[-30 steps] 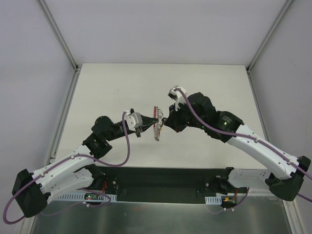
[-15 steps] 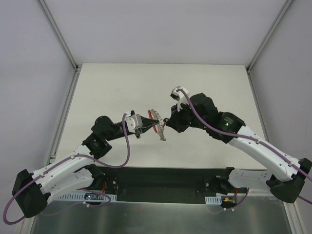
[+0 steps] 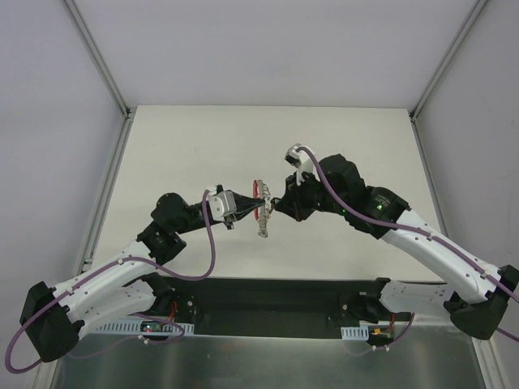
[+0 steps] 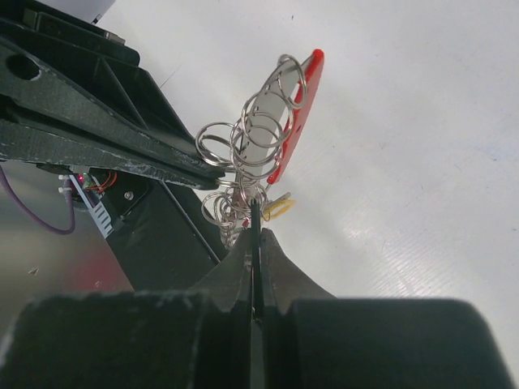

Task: Remove the keys from the keyring
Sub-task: Adjust the key on the keyring.

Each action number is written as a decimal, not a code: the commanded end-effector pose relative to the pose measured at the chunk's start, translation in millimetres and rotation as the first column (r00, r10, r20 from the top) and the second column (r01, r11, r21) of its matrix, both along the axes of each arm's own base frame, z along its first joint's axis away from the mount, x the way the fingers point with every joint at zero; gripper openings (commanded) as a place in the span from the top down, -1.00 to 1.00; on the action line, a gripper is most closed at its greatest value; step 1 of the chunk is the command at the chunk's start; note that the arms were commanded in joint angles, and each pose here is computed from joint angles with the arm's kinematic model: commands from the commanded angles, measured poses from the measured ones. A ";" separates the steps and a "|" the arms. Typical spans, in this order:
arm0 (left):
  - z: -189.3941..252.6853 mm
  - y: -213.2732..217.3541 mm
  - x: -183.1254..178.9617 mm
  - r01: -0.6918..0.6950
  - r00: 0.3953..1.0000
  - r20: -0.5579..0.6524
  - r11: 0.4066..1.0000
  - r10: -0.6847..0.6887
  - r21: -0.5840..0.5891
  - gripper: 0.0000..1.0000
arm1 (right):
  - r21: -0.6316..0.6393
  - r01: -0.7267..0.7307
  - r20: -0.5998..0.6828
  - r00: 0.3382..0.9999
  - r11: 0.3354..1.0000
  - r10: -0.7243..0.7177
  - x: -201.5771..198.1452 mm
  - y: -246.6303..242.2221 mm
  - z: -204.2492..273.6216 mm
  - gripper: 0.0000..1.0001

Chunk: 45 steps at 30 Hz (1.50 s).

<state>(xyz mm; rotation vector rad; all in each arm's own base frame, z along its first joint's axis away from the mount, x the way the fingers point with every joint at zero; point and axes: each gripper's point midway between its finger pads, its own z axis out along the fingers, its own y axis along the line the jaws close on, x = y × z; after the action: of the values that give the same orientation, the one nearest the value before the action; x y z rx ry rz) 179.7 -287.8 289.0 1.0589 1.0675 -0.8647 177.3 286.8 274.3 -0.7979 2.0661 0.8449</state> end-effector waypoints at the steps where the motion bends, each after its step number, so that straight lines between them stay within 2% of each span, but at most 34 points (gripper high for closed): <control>1: 33.3 2.3 -6.9 0.036 0.993 0.117 0.997 -0.027 -0.070 1.00 | 0.069 0.020 0.000 1.000 0.997 -0.020 1.7 3.5 19.3 0.99; 22: 33.4 2.8 -13.0 0.061 0.989 0.137 0.995 -0.051 -0.075 1.00 | 0.074 0.081 -0.090 0.993 0.994 -0.074 10.6 2.8 11.9 0.98; 40: 39.5 3.3 -18.2 0.084 0.985 0.159 0.992 -0.068 -0.093 1.00 | 0.052 0.087 -0.114 0.990 0.995 -0.081 12.9 4.5 1.9 0.99; 45: 37.9 4.9 -12.3 0.050 0.989 0.143 0.994 -0.037 -0.092 1.00 | 0.061 0.087 -0.100 0.992 0.994 -0.080 12.4 2.9 6.6 0.99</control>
<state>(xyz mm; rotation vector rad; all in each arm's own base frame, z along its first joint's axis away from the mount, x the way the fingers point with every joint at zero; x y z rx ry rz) 170.3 -286.4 307.2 1.0694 0.9602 -0.8740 184.5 288.0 260.0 -0.6712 2.1958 0.8956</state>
